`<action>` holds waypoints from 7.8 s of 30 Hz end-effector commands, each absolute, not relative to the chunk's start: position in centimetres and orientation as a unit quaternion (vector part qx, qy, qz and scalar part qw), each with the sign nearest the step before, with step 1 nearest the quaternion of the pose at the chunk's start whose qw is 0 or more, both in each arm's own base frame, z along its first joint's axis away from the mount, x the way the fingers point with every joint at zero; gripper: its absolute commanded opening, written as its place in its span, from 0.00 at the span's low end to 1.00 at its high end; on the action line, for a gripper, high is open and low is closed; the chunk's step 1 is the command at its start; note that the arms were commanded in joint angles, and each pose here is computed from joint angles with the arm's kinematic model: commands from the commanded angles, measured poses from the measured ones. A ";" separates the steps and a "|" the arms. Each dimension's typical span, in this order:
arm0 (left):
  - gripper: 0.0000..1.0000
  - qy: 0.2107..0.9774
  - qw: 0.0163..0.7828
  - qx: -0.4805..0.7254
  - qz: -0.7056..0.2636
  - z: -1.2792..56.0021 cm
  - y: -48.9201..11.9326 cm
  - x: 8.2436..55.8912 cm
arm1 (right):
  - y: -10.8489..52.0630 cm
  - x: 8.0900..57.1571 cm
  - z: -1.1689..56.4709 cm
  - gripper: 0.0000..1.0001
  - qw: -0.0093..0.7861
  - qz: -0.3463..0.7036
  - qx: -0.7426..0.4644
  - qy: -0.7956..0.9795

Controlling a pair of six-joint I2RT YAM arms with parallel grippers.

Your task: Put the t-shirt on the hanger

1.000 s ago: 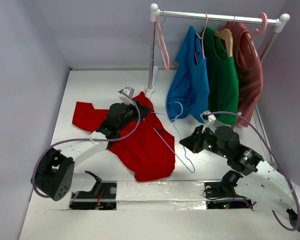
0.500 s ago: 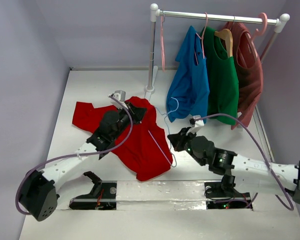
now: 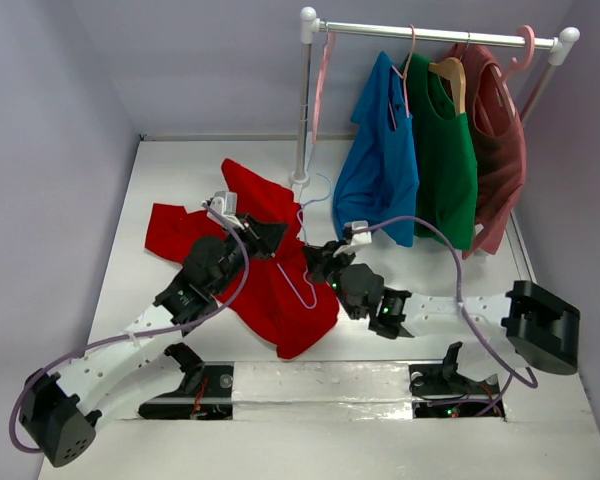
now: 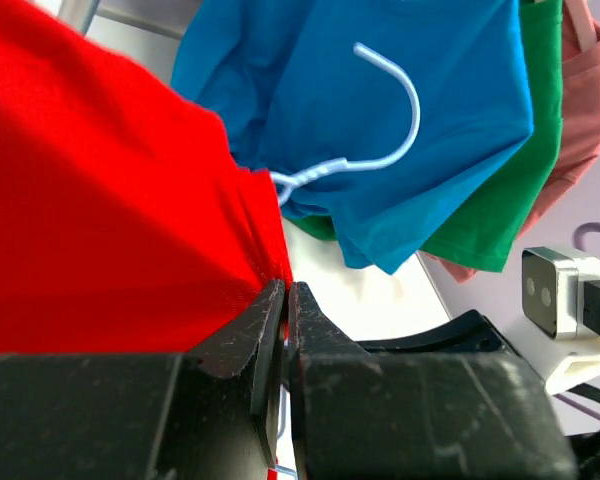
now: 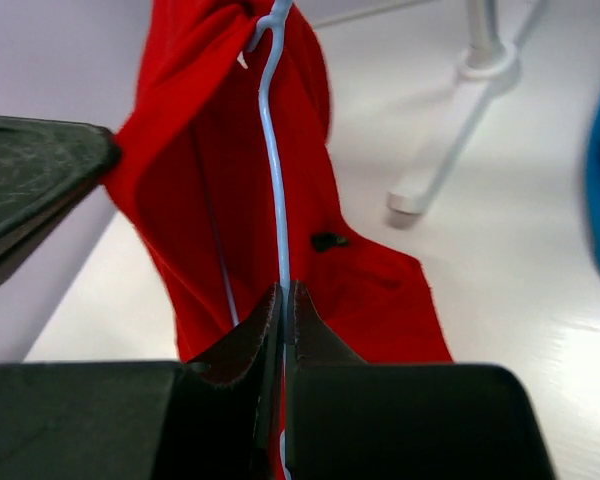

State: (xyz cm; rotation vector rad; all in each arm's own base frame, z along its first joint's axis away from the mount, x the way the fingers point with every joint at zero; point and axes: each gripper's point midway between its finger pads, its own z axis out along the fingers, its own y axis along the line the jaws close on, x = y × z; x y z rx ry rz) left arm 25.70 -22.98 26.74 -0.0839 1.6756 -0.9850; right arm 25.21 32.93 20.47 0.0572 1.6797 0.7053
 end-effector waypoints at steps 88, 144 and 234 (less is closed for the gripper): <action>0.00 0.640 0.586 -0.190 -0.460 32.9 -17.7 29.8 | 35.8 20.5 25.8 0.58 0.635 0.397 -0.136 0.649; 0.00 0.606 0.584 -0.141 -0.522 41.1 -17.4 25.0 | 37.0 24.4 18.3 0.01 0.573 0.382 -0.329 0.645; 0.62 0.713 0.537 -0.191 -0.409 24.6 -17.9 29.0 | 39.3 25.1 29.6 0.00 0.589 0.262 -0.107 0.757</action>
